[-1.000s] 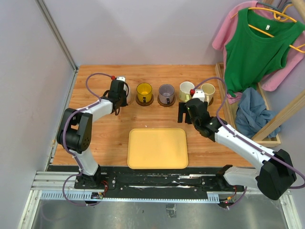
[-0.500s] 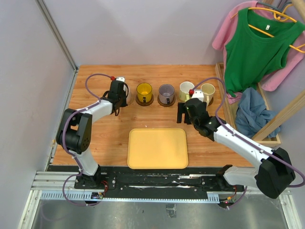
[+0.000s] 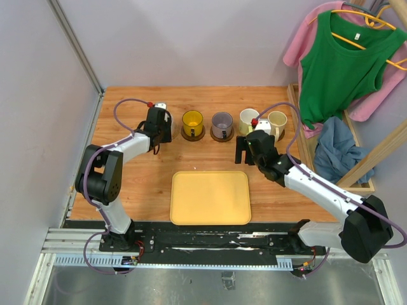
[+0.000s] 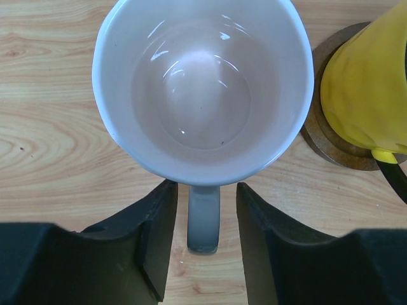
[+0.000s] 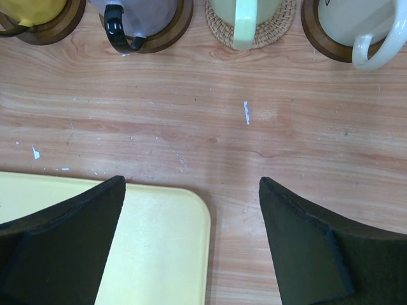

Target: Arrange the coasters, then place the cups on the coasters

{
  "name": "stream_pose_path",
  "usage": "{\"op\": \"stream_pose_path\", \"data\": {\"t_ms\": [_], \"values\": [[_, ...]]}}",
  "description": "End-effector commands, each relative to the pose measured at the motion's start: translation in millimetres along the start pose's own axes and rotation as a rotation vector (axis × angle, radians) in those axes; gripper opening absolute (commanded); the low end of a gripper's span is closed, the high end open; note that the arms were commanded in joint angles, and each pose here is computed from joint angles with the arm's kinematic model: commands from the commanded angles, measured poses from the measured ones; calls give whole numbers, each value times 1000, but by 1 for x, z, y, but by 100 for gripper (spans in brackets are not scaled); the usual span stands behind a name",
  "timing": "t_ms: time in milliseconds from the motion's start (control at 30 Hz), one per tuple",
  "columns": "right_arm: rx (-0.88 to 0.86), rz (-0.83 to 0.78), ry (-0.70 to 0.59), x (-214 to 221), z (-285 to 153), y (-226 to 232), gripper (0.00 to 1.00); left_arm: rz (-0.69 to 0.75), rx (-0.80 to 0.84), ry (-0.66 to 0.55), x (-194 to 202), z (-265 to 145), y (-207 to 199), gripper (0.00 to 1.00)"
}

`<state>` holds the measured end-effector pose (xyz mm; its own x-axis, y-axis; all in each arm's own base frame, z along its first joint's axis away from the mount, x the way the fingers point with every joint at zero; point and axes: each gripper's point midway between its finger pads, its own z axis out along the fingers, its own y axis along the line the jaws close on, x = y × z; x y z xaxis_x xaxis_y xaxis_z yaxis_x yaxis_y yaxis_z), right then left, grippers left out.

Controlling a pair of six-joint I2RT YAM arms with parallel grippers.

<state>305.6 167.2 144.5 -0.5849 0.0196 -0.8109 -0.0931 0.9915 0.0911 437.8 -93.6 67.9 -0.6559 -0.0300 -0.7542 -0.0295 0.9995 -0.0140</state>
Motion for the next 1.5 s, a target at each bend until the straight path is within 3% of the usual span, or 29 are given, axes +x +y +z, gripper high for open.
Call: {"op": "stream_pose_path", "data": {"t_ms": [0, 300, 733, 900, 1100, 1467], "values": [[-8, 27, -14, -10, 1, 2, 88, -18, 14, -16, -7, -3, -2, 49], [-5, 29, -16, -10, -2, 1, 88, -27, -6, -45, -17, -21, 5, 68], [56, 38, -44, -17, -7, -15, 94, -68, -11, -146, -34, -78, 18, 78], [157, 70, -82, -26, -12, -47, 99, -117, -21, -201, -35, -105, 27, 99], [272, 177, -122, -33, -20, -103, 98, -172, -13, -243, -34, -136, 34, 100], [454, 268, -166, -16, -51, -166, 98, -202, 42, -148, -16, -157, 27, 100]]}}
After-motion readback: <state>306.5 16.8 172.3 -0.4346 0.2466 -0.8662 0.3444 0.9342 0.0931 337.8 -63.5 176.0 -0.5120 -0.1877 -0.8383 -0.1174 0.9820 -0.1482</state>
